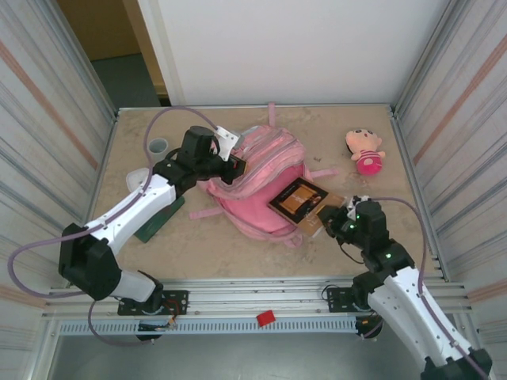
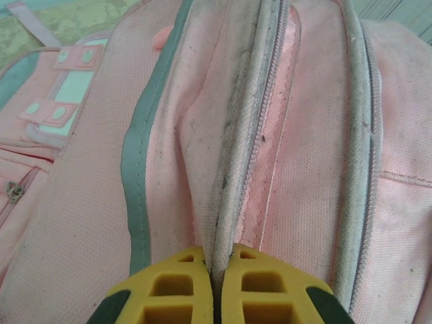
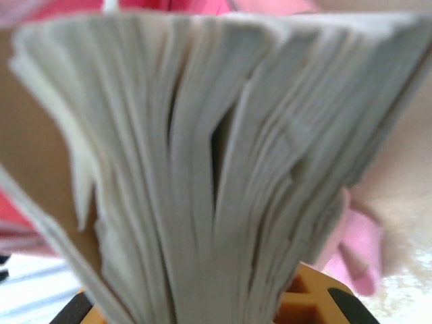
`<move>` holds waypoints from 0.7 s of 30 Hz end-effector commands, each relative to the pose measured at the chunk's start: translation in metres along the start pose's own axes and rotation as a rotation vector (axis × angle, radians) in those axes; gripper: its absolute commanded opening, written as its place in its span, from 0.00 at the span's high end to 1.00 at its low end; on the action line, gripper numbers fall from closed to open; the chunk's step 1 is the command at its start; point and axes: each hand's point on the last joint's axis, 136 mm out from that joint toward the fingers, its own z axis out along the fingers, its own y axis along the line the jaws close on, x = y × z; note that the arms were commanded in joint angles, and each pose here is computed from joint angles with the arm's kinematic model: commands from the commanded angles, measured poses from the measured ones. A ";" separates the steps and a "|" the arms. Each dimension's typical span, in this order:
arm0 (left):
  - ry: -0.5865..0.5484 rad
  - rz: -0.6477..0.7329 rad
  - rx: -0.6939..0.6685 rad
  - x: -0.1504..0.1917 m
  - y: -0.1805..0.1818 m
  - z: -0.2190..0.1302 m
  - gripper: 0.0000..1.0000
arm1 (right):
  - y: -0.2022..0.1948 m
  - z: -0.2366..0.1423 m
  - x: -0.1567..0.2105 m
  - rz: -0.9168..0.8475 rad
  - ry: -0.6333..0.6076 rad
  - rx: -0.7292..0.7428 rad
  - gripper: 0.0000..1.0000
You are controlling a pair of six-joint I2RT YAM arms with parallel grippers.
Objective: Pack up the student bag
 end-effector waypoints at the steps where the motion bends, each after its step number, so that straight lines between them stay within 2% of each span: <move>1: -0.219 0.061 0.099 -0.073 -0.021 -0.021 1.00 | 0.079 0.003 -0.008 0.050 -0.051 -0.328 1.00; 8: -0.233 0.060 0.139 -0.082 -0.024 -0.024 1.00 | 0.111 0.040 -0.001 0.042 -0.068 -0.410 1.00; 16: -0.259 0.035 0.198 -0.090 -0.026 -0.027 1.00 | 0.115 0.100 -0.006 0.089 -0.185 -0.304 1.00; 21: -0.273 0.055 0.219 -0.095 -0.028 -0.030 1.00 | 0.122 0.129 -0.012 0.058 -0.246 -0.302 1.00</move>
